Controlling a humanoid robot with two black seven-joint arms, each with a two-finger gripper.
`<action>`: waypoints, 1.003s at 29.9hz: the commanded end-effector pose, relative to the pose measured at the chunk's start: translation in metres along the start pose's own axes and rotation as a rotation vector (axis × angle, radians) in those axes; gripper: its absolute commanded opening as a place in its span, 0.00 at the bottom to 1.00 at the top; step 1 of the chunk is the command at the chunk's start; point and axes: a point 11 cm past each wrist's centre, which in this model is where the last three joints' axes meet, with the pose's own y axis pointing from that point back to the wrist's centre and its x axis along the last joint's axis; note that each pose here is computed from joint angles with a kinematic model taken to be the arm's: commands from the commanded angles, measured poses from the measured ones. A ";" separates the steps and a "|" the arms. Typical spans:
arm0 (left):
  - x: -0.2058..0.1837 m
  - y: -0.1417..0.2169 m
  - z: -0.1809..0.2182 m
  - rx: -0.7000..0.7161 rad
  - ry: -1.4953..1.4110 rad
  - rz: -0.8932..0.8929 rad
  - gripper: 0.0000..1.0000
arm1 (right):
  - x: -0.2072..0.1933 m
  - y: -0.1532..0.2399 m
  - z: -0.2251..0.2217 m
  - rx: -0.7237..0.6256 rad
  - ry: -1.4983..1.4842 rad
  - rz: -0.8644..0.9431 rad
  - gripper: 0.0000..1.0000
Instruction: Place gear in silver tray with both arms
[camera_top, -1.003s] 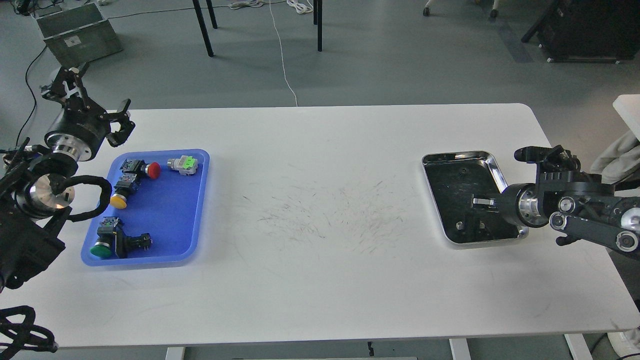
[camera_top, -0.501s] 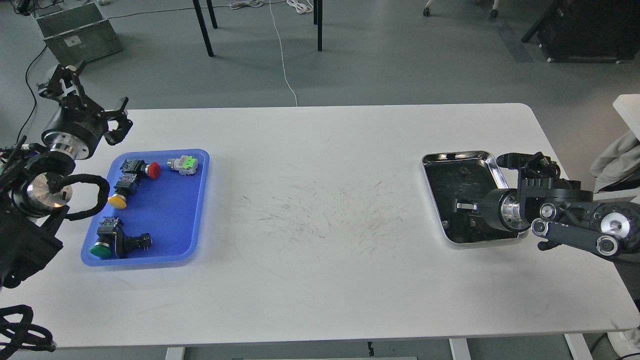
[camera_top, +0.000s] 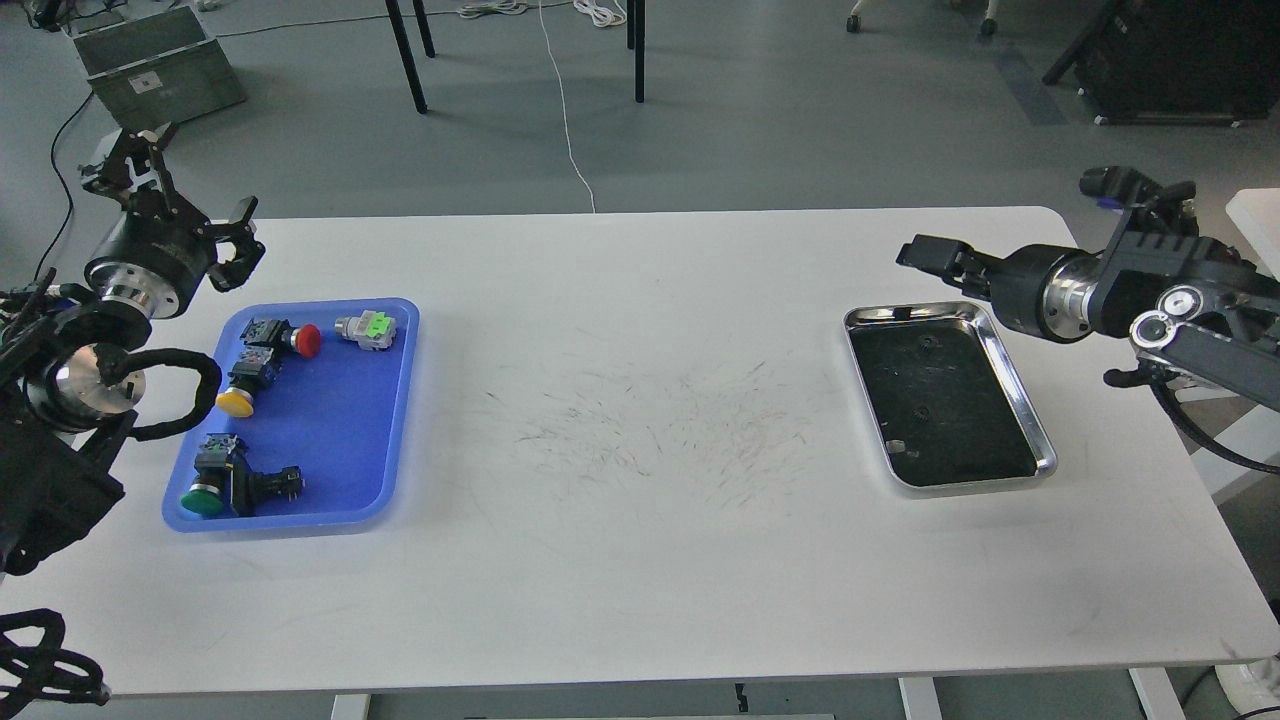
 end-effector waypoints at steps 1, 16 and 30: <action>-0.005 -0.005 0.005 -0.011 -0.003 0.002 0.98 | 0.032 0.001 -0.028 0.134 -0.295 0.068 0.93; -0.038 -0.025 0.007 -0.038 0.019 -0.003 0.98 | 0.029 -0.036 -0.023 0.699 -1.590 -0.032 0.94; -0.076 -0.029 -0.025 -0.058 0.140 -0.089 0.98 | -0.027 -0.047 0.012 0.697 -1.753 -0.048 0.99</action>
